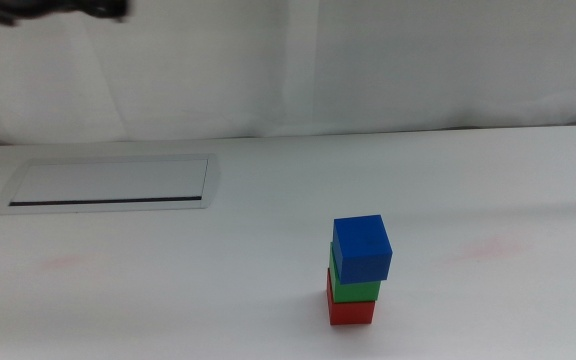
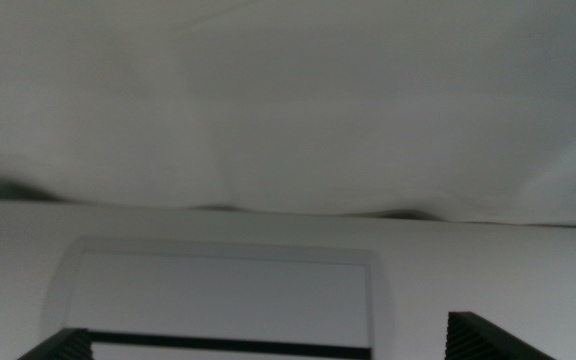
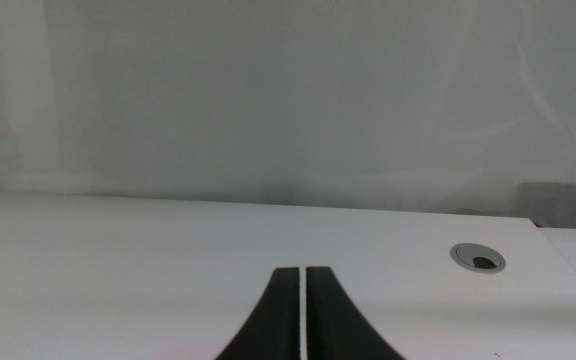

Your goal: Stack red cubes first, then green, then blue cubes in a specific spot.

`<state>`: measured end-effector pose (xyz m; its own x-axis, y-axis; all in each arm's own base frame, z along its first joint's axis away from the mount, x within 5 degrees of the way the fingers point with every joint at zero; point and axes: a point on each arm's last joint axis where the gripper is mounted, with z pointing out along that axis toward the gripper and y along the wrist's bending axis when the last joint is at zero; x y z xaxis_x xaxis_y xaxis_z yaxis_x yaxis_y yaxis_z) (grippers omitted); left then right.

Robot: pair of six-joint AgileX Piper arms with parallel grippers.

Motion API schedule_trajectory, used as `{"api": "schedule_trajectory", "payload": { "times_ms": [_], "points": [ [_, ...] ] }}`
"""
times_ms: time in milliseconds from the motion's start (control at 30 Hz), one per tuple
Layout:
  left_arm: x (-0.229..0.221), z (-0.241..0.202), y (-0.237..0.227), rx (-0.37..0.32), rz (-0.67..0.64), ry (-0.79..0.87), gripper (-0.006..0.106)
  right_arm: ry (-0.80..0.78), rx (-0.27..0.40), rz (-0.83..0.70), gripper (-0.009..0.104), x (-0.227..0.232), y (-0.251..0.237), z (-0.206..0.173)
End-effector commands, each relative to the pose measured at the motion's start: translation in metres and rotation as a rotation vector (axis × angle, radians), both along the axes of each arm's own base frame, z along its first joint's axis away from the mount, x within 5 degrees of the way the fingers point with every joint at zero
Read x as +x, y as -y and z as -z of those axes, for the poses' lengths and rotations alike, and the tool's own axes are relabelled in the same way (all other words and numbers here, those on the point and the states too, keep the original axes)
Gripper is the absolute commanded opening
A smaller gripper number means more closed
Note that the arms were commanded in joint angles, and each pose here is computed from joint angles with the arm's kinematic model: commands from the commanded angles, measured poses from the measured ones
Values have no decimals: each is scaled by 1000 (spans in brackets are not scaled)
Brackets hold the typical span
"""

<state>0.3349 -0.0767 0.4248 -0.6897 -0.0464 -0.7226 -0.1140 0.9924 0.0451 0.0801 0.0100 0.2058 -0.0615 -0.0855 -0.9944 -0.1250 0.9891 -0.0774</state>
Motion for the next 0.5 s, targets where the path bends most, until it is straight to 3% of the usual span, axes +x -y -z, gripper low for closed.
{"api": "schedule_trajectory", "payload": {
  "times_ms": [0, 33, 133, 200, 233, 267, 467],
  "points": [
    [1, 0, -26, -43, -2, -23, 86, -30, -12, 2, -3, -1, 0, 11],
    [0, 1, -35, -47, -18, -21, 83, -30, -12, 2, -3, -1, 0, 11],
    [-14, 9, -65, -33, -70, -10, 55, -30, -12, 2, -3, -1, 0, 11],
    [-29, 14, -75, -33, -91, 9, 31, -30, -12, 2, -3, -1, 0, 11],
    [-47, 22, -82, -37, -104, 38, 7, -30, -12, 2, -3, -1, 0, 11],
    [-58, 23, -84, -37, -100, 78, -2, -30, -12, 2, -3, -1, 0, 11],
    [-144, 32, -85, -72, -50, 354, -2, -30, -12, 2, -3, -1, 0, 11]
  ]
}}
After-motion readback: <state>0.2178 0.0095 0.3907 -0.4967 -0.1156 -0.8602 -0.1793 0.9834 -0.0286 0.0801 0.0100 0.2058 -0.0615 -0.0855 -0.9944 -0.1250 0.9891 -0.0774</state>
